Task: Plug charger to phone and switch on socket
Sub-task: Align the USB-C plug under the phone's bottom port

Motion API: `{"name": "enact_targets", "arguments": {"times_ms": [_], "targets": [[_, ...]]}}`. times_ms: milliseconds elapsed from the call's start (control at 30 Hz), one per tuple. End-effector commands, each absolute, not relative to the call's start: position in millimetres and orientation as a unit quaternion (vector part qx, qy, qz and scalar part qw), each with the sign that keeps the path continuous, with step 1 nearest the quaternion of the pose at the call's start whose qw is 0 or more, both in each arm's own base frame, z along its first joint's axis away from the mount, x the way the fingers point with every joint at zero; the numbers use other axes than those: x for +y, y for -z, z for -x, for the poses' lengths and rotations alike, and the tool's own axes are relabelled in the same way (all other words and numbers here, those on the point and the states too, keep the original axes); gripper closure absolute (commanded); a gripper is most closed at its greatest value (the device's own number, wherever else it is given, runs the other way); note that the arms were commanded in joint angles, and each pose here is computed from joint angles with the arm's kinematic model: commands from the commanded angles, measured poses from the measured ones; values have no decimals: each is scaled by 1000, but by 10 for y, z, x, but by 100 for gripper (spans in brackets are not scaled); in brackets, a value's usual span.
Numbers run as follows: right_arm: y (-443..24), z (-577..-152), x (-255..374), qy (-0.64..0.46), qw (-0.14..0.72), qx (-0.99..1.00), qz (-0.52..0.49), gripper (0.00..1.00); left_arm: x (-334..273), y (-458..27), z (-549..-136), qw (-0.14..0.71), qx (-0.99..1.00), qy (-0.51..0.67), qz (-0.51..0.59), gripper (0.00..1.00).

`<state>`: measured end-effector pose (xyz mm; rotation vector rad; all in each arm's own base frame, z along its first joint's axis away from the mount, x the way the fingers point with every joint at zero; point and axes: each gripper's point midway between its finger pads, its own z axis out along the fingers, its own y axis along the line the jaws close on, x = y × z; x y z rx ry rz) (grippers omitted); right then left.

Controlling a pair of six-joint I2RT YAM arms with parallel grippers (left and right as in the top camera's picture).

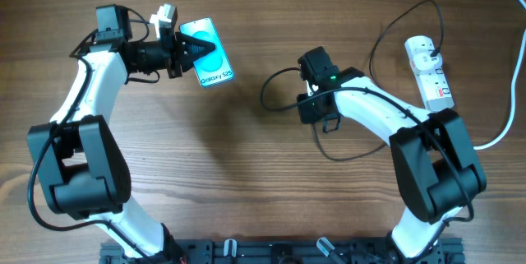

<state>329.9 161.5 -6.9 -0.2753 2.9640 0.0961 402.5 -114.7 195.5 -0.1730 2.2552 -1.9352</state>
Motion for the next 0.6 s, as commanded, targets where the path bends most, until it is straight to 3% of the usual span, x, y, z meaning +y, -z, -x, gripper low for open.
{"name": "enact_targets", "arguments": {"times_ms": [0, 100, 267, 367, 500, 567], "targets": [[519, -2850, 1493, -24, -13, 996, 82, 82, -1118, -2073, -4012, 104, 753, 649, 40, 96], [519, -2911, 1519, -29, 0, 996, 82, 82, -1116, -2074, -4013, 104, 753, 649, 40, 96], [516, -2985, 1555, -35, 15, 996, 83, 75, -1117, -2071, -4008, 102, 753, 649, 42, 96], [515, -2992, 1559, -35, 17, 995, 91, 96, -1115, -2066, -4012, 104, 754, 647, 42, 96], [412, -2996, 1700, -90, 9, 991, 104, 96, -1089, -1965, -4050, 108, 772, 624, 54, 96], [45, -3077, 1923, -208, 30, 969, 132, 96, -1093, -1975, -4046, 108, 770, 626, 52, 96]]}}
